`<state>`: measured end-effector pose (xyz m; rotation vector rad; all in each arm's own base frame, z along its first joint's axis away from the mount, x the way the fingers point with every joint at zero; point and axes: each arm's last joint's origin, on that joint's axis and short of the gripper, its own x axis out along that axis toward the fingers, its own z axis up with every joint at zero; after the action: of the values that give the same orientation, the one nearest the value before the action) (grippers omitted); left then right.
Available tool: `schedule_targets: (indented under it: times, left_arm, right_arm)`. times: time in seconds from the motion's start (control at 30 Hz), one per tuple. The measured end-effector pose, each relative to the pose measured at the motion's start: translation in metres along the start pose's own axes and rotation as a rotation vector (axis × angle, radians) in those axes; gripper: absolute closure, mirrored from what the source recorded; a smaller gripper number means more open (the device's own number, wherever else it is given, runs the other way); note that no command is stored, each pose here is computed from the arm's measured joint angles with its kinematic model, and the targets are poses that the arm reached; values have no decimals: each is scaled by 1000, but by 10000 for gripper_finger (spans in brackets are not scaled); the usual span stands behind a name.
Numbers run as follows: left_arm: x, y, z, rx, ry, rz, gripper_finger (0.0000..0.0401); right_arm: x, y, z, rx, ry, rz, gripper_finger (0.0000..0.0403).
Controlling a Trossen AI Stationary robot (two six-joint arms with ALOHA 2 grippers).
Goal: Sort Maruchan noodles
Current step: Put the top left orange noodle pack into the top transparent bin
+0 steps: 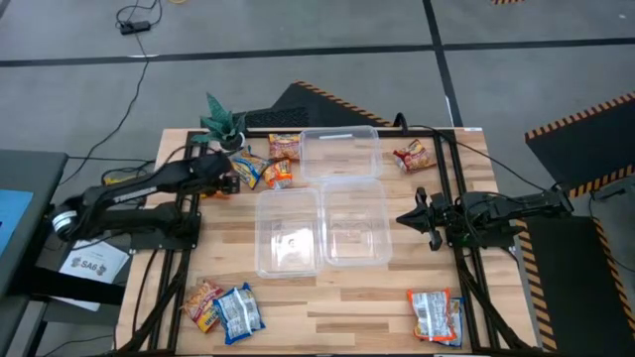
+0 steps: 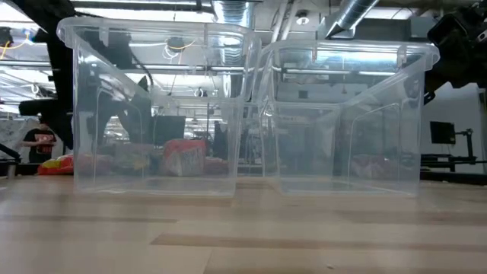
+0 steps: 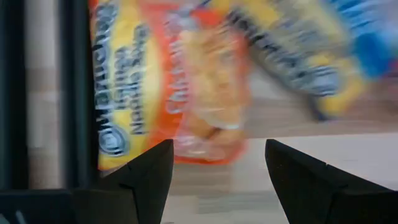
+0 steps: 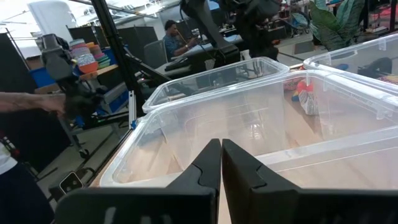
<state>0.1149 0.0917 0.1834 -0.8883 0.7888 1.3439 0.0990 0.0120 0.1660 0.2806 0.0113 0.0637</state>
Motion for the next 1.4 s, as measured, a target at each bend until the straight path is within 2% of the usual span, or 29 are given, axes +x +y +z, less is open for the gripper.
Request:
schedule_targets:
  times: [0.1, 0.17, 0.3, 0.37, 0.47, 0.6, 0.63, 0.7, 0.87, 1.0, 1.27, 1.4]
  left_arm:
    - [9, -4, 4, -11, -82, 93, 161]
    - [14, -9, 6, 7, -105, 99, 161]
    - [28, -17, 6, 43, -70, 112, 164]
    - [33, -18, 5, 59, -55, 141, 178]
    - [37, -18, 4, 84, -36, 169, 229]
    - [36, -19, 3, 99, -32, 160, 357]
    - [35, -18, 3, 100, -32, 151, 378]
    - [31, -17, 4, 107, -29, 126, 390]
    - [6, -9, 7, 107, -9, 67, 401]
    - [-27, -2, 14, 121, -33, -34, 401]
    - [-104, 5, 37, 132, -193, -256, 401]
    - [-111, 3, 38, 210, -173, -321, 401]
  right_arm:
    - [0, 0, 0, 0, 0, 0, 365]
    - [0, 0, 0, 0, 0, 0, 365]
    - [0, 0, 0, 0, 0, 0, 365]
    - [0, 0, 0, 0, 1, 0, 365]
    - [0, 0, 0, 0, 0, 0, 365]
    - [0, 0, 0, 0, 0, 0, 365]
    - [0, 0, 0, 0, 0, 0, 365]
    - [0, 0, 0, 0, 0, 0, 365]
    - [0, 0, 0, 0, 0, 0, 365]
    - [0, 0, 0, 0, 0, 0, 365]
    - [0, 0, 0, 0, -1, 0, 365]
    - [0, 0, 0, 0, 0, 0, 365]
